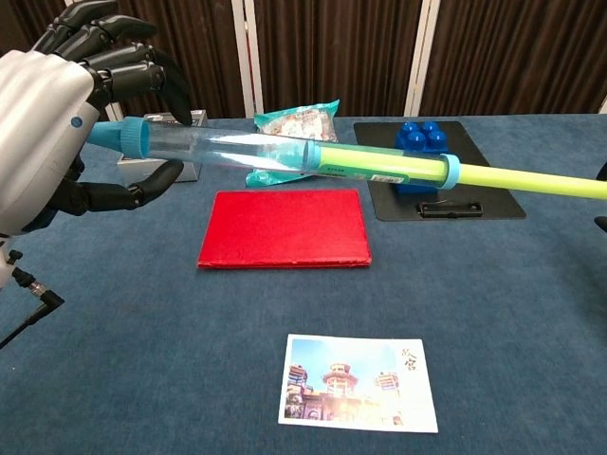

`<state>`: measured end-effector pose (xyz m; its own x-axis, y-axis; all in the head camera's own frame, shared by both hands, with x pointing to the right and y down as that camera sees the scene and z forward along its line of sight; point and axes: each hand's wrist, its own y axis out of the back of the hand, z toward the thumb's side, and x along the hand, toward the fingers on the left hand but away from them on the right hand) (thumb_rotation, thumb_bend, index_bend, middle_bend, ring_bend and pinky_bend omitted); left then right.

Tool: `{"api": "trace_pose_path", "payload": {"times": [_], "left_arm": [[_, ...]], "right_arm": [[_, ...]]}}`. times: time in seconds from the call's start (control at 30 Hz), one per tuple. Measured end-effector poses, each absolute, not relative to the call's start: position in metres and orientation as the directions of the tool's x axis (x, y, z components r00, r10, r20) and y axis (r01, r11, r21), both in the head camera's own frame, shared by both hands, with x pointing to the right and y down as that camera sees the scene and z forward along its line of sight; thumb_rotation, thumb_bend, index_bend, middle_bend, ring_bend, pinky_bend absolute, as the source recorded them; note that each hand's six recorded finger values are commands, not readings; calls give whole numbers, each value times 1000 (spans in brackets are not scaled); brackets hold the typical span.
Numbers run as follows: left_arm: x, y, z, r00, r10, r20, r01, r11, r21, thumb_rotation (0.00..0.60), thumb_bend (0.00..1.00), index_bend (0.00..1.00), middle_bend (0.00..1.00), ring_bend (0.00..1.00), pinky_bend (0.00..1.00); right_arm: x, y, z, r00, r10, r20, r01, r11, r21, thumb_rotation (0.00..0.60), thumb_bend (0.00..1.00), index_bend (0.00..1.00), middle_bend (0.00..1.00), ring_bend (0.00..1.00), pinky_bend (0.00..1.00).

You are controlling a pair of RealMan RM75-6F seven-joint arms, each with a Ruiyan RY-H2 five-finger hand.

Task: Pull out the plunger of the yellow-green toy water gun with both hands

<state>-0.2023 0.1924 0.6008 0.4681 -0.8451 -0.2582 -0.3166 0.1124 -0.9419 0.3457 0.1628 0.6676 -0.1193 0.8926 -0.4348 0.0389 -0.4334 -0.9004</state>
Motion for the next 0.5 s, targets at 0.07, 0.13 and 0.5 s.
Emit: {"api": "trace_pose_path", "payload": {"times": [0.07,0.13,0.5], "left_arm": [[-203,191,600,466,-846,-260,-316,115,-942,600,526,802,320,121,50],[-204,191,599,465,-847,-260,-317,114,-941,600,526,802,320,121,50],[-205,191,594,469,-842,-266,-328,113,-938,600,526,802,320,121,50]], "right_arm": [[349,160,668,-126,893,-431,35,-430,-902,600,372,809,280,33,0],[352,157,668,-134,894,-427,30,-427,-904,600,371,812,284,35,0],[371,139,665,-178,905,-385,14,-389,-921,600,359,816,291,37,0]]}}
